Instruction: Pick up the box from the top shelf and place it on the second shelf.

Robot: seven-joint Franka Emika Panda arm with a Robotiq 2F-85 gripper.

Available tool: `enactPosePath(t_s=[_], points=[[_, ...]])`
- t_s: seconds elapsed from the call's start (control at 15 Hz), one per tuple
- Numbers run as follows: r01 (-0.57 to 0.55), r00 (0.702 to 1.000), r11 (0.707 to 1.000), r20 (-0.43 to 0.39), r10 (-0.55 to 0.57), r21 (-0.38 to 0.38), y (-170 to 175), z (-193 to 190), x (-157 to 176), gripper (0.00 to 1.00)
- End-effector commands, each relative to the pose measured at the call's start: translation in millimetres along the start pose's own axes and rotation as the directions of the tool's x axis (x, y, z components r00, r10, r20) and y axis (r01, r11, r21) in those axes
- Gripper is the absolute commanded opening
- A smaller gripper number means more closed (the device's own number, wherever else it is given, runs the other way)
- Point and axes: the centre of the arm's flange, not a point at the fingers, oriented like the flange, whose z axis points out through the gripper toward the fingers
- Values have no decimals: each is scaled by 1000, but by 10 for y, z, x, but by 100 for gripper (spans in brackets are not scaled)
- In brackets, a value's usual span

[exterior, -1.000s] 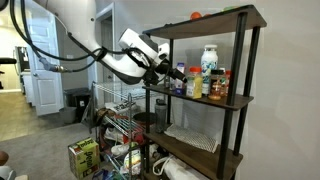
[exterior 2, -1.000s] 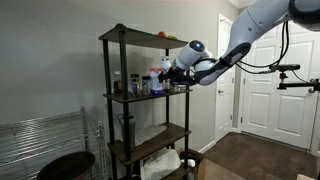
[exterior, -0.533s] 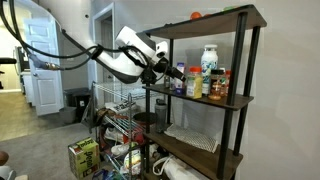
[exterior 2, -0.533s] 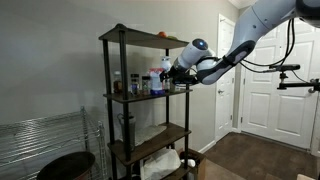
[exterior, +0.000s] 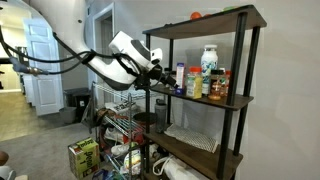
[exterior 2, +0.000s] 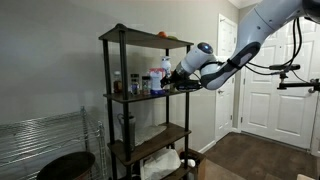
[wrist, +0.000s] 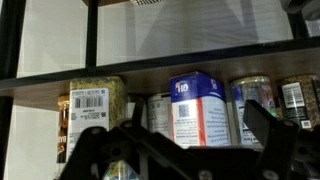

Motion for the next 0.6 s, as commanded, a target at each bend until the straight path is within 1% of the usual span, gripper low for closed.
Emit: enactPosePath(t_s=[0.0,0.13,0.33,0.53], points=[[48,997,999,61,-49,18,140,-299,-84,100],[69,993,997,99,-70,18,161,-359,-194,100],[78,985,996,151,-84,42,179,-451,-327,100],[91,973,995,208,-97,37,133,-517,-449,100]])
